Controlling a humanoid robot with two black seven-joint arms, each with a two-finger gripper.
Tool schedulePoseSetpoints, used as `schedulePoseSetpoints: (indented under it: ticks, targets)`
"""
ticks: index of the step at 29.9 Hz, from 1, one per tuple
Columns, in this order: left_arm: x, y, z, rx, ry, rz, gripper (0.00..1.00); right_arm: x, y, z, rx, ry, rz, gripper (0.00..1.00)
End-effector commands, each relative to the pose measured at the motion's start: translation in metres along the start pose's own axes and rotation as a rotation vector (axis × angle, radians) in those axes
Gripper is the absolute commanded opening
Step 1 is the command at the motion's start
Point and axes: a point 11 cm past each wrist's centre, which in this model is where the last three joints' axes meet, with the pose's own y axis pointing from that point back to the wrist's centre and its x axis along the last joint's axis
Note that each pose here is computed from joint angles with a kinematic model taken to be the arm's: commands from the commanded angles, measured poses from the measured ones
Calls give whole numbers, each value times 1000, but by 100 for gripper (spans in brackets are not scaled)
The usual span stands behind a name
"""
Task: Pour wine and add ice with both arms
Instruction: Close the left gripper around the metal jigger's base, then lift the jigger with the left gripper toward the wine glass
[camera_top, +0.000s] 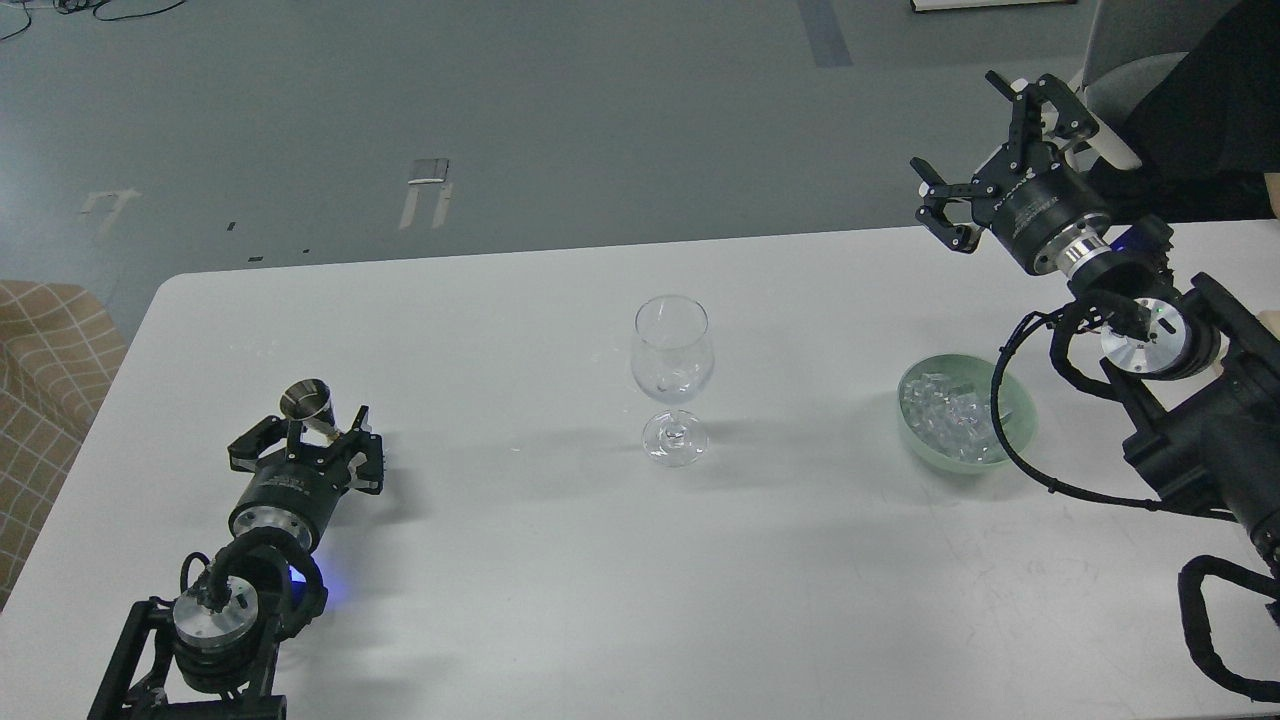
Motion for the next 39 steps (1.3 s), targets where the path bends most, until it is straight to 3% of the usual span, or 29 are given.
schedulePoseSetpoints:
  ticks: [1, 8, 24, 33, 39]
  targets:
    - [1, 0, 0, -1, 2, 4, 51, 0, 0, 1, 0, -1, -1, 100]
    - [2, 0, 0, -5, 2, 7, 43, 0, 0, 1, -1, -2, -1, 100]
    - [0, -5, 0, -32, -1, 12, 44, 1, 0, 2, -2, -2, 7, 100]
    - [-4, -8, 0, -32, 1, 1, 23, 1, 0, 2, -2, -1, 11, 100]
    - [0, -8, -1, -29, 3, 10, 23, 1, 0, 2, -2, -1, 11, 100]
